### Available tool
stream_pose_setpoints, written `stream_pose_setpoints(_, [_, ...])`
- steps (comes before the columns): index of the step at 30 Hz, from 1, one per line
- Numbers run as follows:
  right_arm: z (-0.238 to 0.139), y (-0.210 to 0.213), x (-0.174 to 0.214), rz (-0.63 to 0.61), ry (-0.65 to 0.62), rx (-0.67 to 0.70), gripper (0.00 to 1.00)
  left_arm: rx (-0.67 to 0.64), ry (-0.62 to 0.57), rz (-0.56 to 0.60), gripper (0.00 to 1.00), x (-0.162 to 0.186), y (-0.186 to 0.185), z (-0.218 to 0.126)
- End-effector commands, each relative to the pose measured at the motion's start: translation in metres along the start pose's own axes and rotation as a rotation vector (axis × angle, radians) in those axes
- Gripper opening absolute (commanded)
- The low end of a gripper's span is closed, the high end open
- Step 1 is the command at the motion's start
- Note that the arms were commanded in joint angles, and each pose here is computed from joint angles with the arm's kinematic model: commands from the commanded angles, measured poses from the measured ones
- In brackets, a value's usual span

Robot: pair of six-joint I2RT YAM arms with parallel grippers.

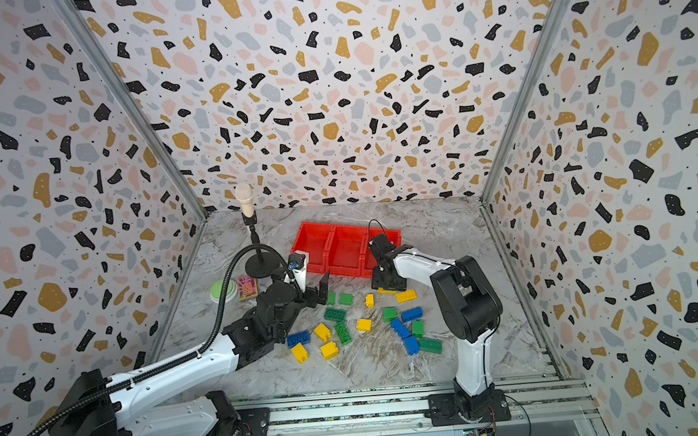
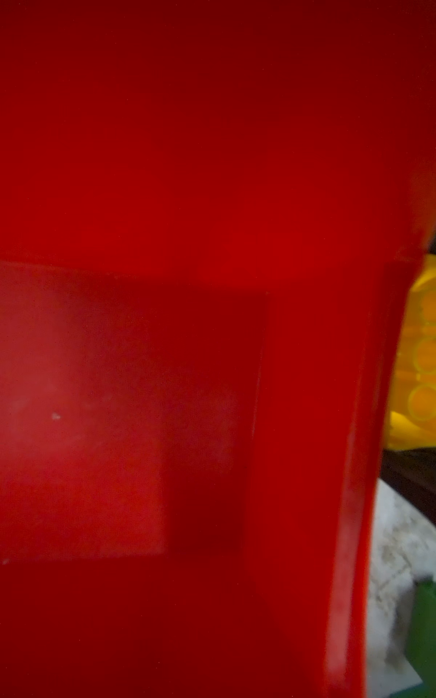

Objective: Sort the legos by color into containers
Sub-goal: 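Lift the yellow brick with the right gripper and release it into the farthest red bin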

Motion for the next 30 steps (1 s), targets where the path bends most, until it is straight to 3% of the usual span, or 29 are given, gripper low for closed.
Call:
stream_pose_setpoints(1, [-0.014,-0.001,-0.002,-0.019,-0.001,0.013,0.56,0.004,-0.027,-0.005,1.00,-0.006,0.003,-0.001])
stream_pose_setpoints(10, [-0.079,0.006,-0.023,-0.074,-0.081,-0.017,0.54,0.040,-0.017,-0.027,1.00,-0.007,-0.010,0.011])
stream_pose_setpoints(15, [-0.103,0.012,-0.069,-0.082,-0.164,-0.052,0.54,0.071,-0.010,-0.060,1.00,-0.006,-0.017,0.013])
stream_pose_setpoints(21, [-0.090,0.013,-0.131,-0.084,-0.232,-0.058,0.56,0.112,0.011,-0.140,1.00,-0.002,-0.021,0.008])
stream_pose_setpoints(27, [-0.052,0.011,-0.159,-0.095,-0.193,-0.080,0.60,0.086,0.024,-0.200,1.00,0.005,-0.011,-0.006])
stream_pose_setpoints(30, [-0.039,0.004,-0.168,-0.088,-0.174,-0.067,0.68,0.042,0.029,-0.217,1.00,0.008,0.000,-0.012])
Point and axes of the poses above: each gripper's point midway between its finger pads, its own z axis out along the fingers, its own y axis along the line the jaws close on, x = y × z, the point moved 1 cm from there along -z, back along the fingers, and after that the axes turned 11 degrees about -z, right-handed, at the moved point
